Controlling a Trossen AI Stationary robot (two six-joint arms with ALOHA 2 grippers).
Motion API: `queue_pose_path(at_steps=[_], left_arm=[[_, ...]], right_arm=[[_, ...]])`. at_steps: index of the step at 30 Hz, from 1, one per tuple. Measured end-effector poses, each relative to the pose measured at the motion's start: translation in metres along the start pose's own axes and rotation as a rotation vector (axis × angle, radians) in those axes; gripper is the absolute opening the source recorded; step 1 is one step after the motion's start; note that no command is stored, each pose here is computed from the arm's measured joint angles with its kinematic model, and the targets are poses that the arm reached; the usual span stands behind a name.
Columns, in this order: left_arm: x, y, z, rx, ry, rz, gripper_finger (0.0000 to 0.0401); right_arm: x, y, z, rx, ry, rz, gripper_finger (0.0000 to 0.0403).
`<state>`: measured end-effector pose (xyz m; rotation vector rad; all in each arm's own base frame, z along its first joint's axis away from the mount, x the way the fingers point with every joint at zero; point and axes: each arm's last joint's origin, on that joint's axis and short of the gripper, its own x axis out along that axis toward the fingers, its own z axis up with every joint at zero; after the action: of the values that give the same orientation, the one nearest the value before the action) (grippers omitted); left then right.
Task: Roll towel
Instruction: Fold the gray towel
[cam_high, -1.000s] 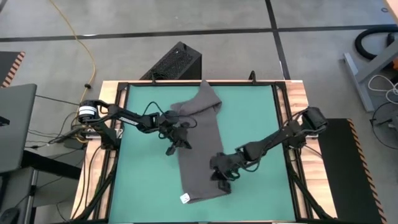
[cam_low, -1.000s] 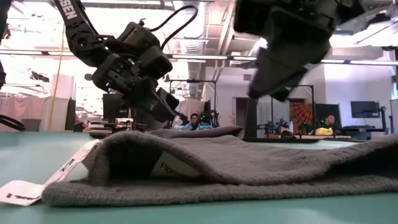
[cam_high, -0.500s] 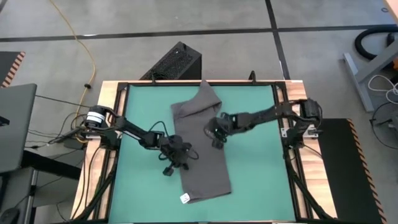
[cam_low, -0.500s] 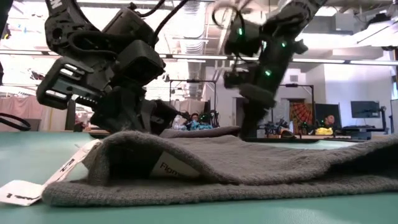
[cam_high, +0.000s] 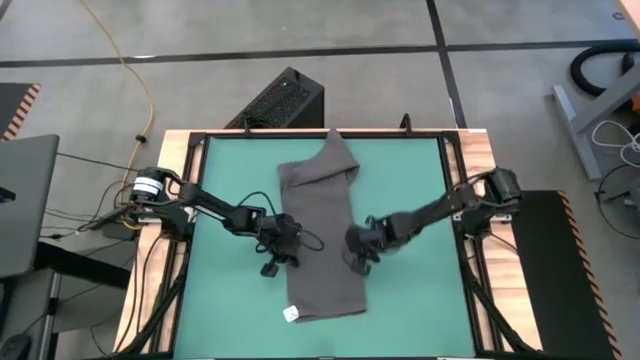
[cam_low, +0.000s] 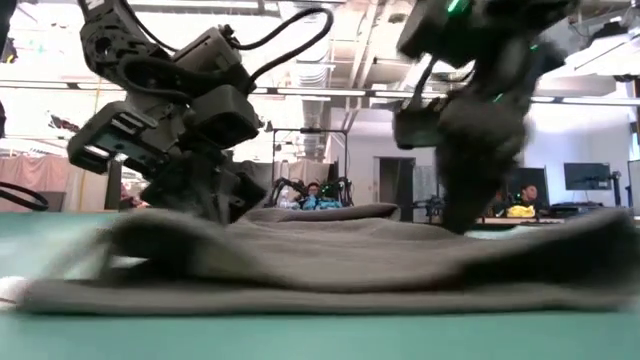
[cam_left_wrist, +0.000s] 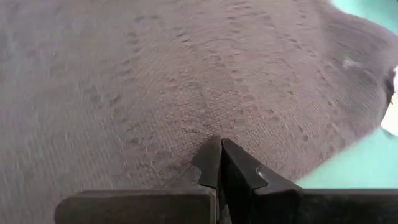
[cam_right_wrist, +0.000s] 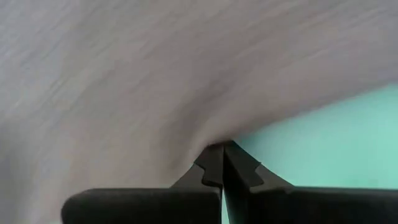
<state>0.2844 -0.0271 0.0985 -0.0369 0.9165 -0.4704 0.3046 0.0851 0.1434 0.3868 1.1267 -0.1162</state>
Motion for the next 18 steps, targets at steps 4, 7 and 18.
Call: queue_pose_path(at_steps=[4,7,18], left_arm=[[-0.024,-0.008,-0.004,-0.025,0.096,0.019,0.0000],[-0.055,-0.018,-0.004,0.000,0.150,0.099,0.0000],[-0.104,-0.068,0.006,0.111,-0.347,0.119,0.0000]], right_arm=[[-0.008,0.032,-0.004,-0.111,-0.004,0.082,0.0021],[-0.017,0.037,0.007,-0.169,-0.074,0.042,0.0022],[-0.026,-0.052,0.065,-0.125,-0.263,-0.396,0.0022]])
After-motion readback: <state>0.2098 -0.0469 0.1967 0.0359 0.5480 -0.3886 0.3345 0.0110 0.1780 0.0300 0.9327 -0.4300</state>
